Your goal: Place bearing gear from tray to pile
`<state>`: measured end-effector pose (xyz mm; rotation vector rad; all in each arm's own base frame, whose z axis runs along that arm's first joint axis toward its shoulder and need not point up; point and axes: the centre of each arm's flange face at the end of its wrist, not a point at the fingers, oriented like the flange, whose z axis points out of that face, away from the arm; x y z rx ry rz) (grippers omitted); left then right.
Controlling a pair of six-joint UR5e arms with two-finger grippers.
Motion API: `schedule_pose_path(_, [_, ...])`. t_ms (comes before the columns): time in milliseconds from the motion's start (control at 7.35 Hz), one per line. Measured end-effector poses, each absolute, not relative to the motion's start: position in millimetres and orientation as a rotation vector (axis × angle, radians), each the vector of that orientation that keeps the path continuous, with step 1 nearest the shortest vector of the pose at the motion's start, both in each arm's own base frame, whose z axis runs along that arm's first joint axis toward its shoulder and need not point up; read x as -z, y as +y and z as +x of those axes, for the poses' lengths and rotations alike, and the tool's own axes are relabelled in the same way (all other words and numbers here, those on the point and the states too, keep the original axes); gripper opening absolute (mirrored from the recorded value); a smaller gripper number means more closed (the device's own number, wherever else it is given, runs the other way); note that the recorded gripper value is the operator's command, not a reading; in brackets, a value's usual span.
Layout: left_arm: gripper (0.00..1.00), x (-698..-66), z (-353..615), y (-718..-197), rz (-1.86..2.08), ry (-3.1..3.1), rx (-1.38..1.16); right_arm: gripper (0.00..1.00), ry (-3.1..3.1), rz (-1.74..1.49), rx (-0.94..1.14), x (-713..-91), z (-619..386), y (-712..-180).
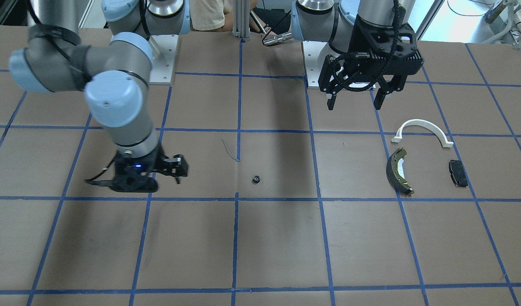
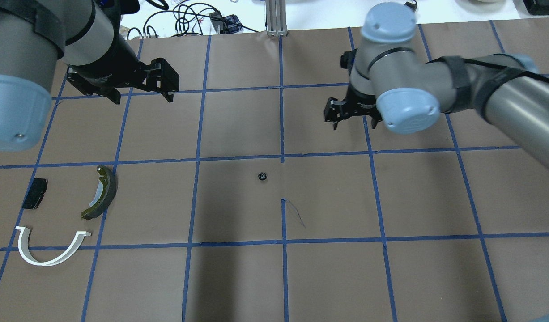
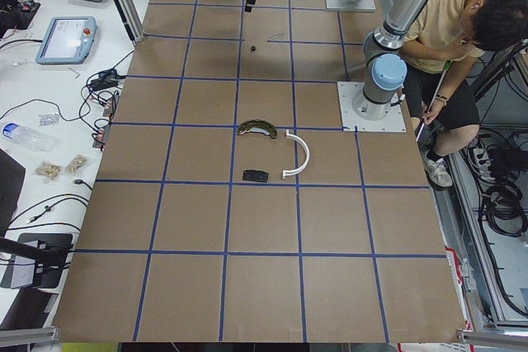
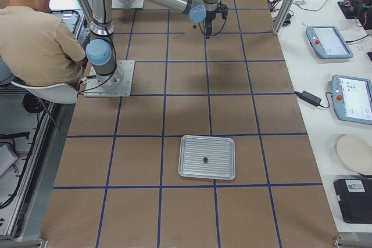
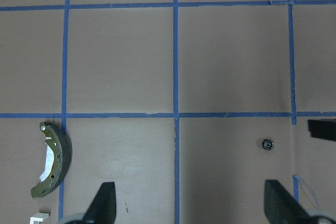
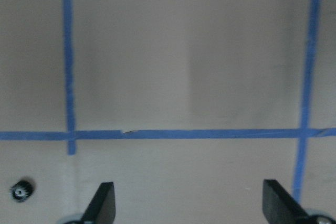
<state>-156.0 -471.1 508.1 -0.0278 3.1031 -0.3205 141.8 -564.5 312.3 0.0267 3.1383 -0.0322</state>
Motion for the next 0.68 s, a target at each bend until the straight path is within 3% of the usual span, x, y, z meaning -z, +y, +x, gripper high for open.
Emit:
schedule_pose_path(272, [1.00, -481.7, -175.1, -486.4, -0.127, 3.165, 0.254, 1.00, 3.154, 0.045, 0.046, -326.6, -3.1, -575.8])
schedule_pose_path(680, [1.00, -394.8, -269.4, -485.8, -0.165, 3.185, 0.107, 1.00, 3.156, 0.062, 0.031, -312.4, -217.5, -546.4])
